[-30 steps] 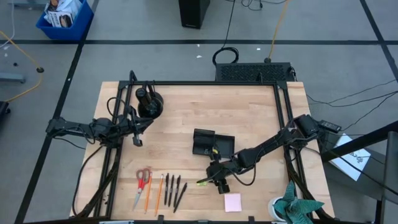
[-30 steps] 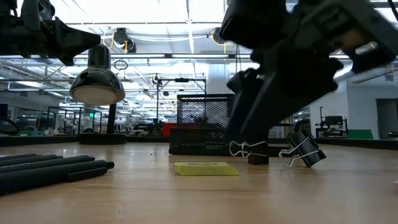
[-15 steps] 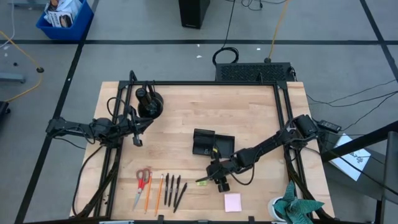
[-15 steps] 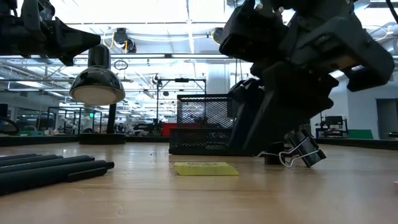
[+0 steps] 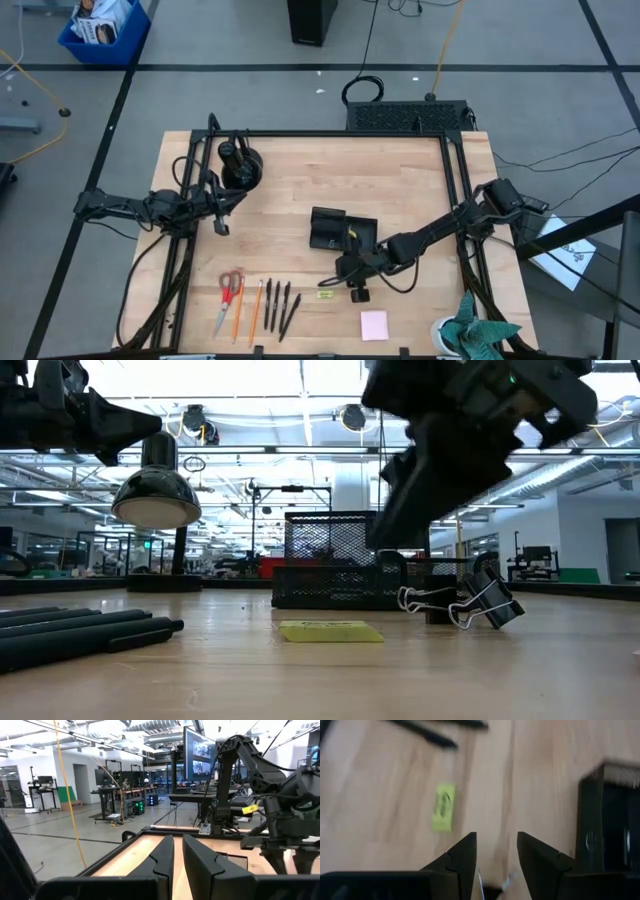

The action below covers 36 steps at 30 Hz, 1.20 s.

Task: Pick and place office supplies into organizer
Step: Put the black binder clip into the black desk organizer

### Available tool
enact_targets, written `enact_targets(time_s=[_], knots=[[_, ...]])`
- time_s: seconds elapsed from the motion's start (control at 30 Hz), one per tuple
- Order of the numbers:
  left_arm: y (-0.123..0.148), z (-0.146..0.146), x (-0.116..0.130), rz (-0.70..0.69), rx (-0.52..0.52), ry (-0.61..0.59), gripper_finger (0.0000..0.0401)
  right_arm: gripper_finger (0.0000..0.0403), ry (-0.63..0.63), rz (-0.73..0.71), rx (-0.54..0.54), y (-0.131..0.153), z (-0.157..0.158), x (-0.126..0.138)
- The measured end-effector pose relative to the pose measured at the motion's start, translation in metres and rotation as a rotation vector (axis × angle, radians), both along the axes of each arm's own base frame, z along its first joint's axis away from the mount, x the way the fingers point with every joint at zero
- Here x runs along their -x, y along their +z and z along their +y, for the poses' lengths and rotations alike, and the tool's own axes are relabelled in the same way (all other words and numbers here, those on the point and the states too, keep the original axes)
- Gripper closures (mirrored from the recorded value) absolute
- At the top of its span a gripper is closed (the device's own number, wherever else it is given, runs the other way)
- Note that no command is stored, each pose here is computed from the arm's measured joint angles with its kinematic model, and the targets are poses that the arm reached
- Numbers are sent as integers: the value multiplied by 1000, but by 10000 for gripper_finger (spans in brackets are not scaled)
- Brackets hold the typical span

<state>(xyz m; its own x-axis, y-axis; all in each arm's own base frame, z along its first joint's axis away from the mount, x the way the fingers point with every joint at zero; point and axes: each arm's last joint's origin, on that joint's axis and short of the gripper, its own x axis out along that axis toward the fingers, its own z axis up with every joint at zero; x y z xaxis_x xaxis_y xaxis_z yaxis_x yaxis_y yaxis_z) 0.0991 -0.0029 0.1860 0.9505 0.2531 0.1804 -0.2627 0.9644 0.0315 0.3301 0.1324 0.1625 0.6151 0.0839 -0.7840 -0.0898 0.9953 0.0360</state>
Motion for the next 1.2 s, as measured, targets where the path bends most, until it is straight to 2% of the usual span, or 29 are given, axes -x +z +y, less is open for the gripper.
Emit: enact_targets(time_s=[0.17, 1.2], knots=[[0, 0, 0, 3, 0, 0, 354, 271, -50, 39, -18, -4, -4, 0], [-1, 0, 0, 8, -1, 0, 354, 271, -95, 116, -10, -20, -6, 1]])
